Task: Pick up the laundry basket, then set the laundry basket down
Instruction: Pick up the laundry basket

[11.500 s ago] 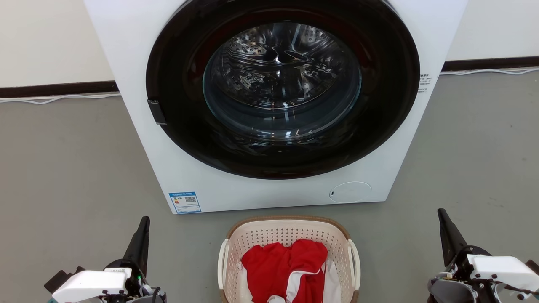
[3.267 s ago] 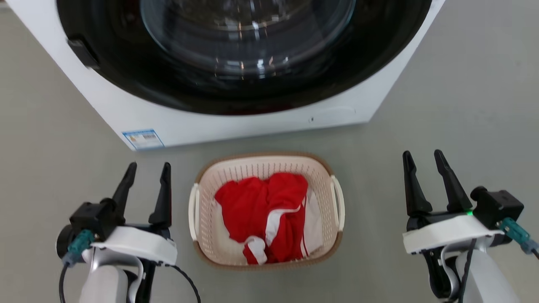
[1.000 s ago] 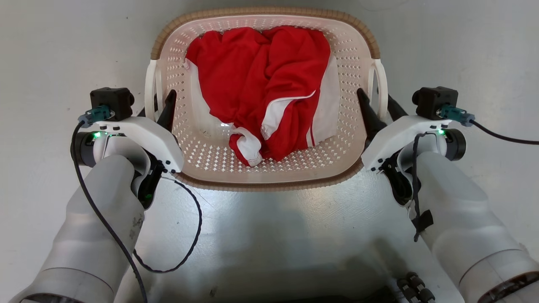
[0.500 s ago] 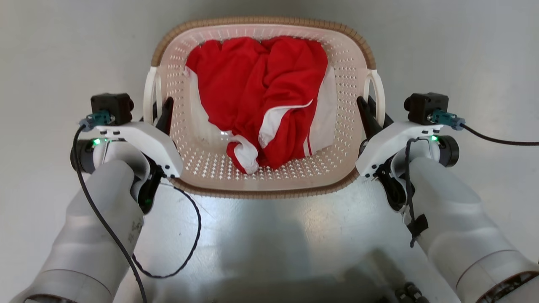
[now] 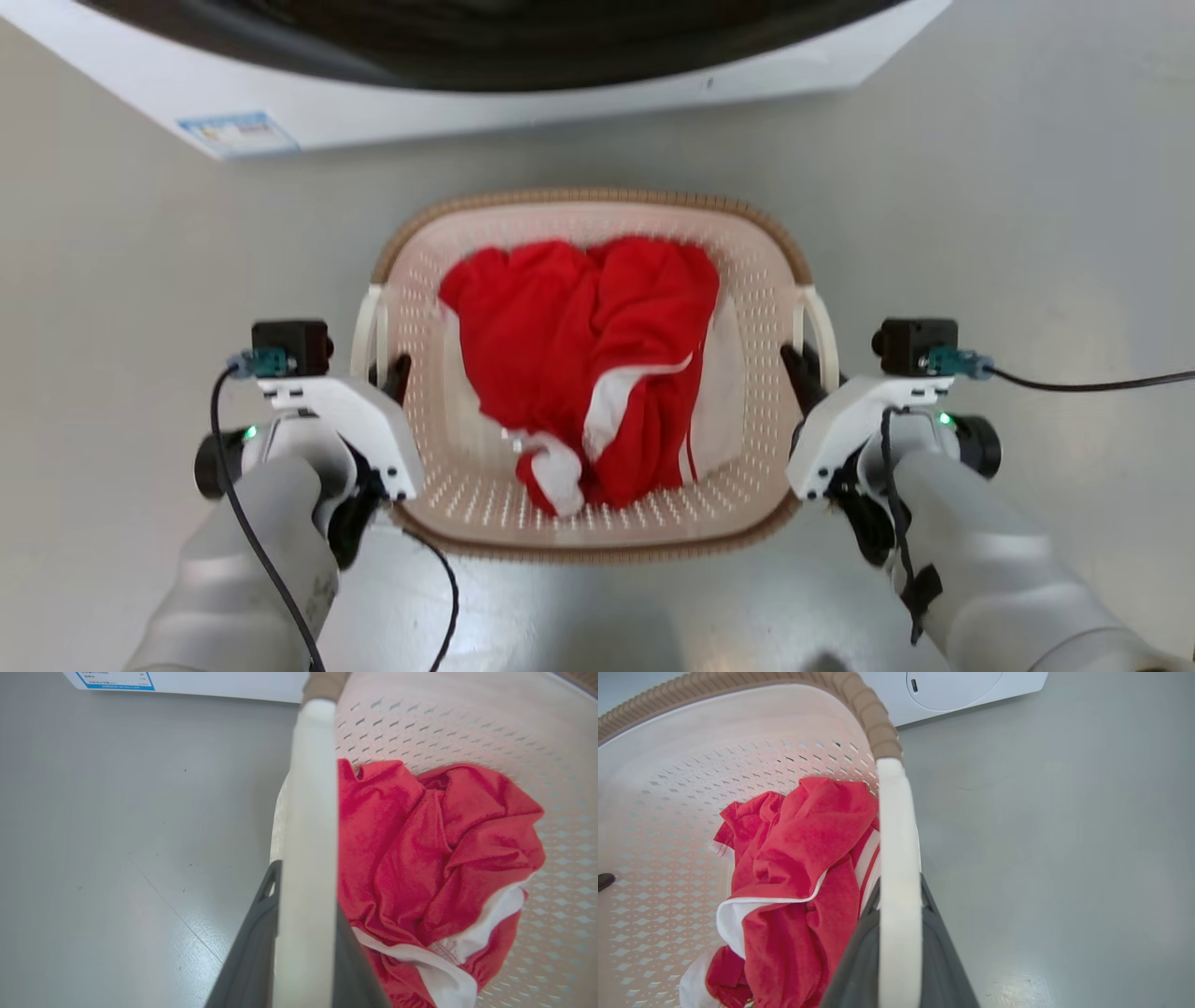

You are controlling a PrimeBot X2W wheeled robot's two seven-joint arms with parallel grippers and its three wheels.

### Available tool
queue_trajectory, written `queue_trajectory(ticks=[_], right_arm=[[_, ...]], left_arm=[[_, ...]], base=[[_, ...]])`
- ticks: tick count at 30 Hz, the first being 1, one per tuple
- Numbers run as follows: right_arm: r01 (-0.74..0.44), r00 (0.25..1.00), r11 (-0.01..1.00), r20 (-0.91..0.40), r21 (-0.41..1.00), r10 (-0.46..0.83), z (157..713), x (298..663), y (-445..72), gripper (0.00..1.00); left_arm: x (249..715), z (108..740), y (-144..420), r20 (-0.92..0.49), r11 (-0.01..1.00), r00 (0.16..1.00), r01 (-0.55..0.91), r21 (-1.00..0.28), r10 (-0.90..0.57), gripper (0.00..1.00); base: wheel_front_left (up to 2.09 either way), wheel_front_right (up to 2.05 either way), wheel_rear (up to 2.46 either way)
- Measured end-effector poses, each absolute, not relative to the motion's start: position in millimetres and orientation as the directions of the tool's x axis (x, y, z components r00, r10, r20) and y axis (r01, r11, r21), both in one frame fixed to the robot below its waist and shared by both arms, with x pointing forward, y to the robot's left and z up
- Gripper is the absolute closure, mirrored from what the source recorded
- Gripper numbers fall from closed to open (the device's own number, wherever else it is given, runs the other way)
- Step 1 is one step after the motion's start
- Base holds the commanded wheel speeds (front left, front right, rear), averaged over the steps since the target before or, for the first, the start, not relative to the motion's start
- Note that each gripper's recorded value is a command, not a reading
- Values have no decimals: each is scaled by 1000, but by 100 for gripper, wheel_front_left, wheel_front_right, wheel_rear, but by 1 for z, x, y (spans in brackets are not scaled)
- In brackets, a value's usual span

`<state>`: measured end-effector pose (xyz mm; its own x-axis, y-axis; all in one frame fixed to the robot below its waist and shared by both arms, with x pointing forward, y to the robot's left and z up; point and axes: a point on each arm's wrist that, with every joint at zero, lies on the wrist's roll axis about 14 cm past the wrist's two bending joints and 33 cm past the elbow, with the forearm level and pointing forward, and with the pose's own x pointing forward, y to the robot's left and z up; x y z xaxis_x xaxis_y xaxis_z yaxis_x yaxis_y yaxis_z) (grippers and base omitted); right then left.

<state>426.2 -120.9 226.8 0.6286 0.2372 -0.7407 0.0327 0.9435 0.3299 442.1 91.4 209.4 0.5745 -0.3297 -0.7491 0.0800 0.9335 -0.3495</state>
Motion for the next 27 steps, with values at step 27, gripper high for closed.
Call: queue_trajectory(ticks=[27], right_arm=[[-31,607,946,-746,324,276,323,368,-122,100]], left_arm=[[365,301,82,-793,934,499,126,-333,-350,100]], base=[[0,0,0]])
